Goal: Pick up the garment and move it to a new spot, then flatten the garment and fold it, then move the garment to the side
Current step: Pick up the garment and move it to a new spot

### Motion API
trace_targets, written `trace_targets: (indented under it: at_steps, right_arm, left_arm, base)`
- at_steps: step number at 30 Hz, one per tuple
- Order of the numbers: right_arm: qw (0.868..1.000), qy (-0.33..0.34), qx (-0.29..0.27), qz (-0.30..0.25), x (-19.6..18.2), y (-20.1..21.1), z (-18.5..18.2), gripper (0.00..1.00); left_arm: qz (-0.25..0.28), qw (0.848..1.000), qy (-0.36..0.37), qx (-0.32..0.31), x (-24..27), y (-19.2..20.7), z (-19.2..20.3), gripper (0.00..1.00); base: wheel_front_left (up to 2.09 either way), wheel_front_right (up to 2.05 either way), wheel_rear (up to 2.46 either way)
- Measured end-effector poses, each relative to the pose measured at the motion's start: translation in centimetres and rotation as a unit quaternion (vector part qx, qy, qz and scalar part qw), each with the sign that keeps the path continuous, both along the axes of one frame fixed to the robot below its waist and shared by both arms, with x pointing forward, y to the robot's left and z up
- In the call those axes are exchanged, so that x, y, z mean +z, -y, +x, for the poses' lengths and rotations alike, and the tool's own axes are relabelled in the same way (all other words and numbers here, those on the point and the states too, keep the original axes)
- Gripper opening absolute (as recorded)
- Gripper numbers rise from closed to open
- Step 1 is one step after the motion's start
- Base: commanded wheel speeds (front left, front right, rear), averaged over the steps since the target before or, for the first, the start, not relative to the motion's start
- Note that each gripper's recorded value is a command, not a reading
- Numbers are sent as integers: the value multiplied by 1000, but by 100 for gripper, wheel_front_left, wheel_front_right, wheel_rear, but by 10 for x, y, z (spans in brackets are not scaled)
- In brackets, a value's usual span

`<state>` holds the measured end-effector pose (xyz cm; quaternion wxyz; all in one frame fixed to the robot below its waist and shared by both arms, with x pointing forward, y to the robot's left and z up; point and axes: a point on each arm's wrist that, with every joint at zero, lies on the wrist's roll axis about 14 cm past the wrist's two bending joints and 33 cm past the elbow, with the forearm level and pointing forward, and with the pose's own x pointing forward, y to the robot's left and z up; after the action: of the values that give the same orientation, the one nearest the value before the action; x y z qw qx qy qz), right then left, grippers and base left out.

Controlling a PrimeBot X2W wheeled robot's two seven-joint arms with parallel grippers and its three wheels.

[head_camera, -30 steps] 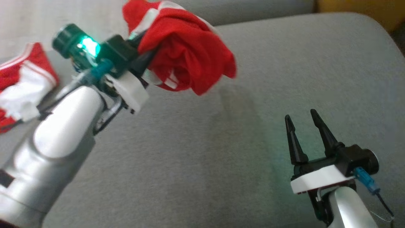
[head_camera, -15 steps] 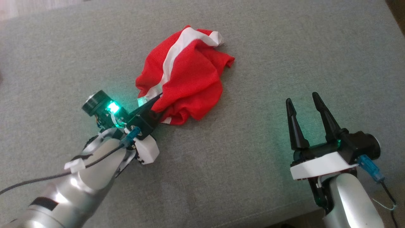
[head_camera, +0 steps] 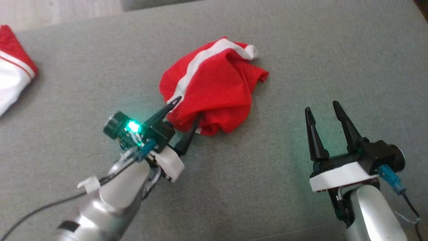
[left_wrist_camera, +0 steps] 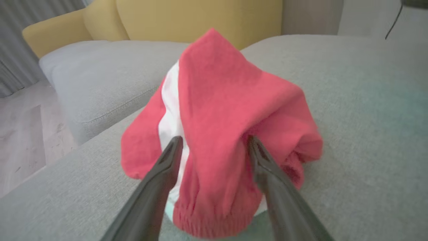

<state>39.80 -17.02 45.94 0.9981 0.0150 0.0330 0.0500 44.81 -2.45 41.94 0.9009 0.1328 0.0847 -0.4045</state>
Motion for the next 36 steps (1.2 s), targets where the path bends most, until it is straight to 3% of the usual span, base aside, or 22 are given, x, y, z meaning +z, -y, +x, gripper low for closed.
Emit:
trace_targets:
  at_steps: [9, 16, 22, 30, 36]
  right_arm:
    - [1000, 29, 10, -4, 21, -8, -15, 100]
    - [999, 29, 18, 0, 21, -14, -38, 100]
    - [999, 31, 29, 3, 22, -22, -43, 100]
    - [999, 19, 29, 13, 15, -23, -52, 100]
    - [999, 11, 37, 16, 10, -28, -55, 100]
  left_arm:
    - [-91, 991, -12, 99, 33, -32, -39, 100]
    - [-166, 957, -21, 237, 44, -89, -82, 100]
    - [-184, 931, -35, 314, 31, -128, -110, 100]
    - [-202, 908, -44, 366, 23, -157, -123, 100]
    - [-201, 910, -37, 360, 25, -155, -124, 100]
  base:
    - [0, 0, 0]
    - [0, 0, 0]
    - [0, 0, 0]
    - [0, 0, 0]
    - [0, 0, 0]
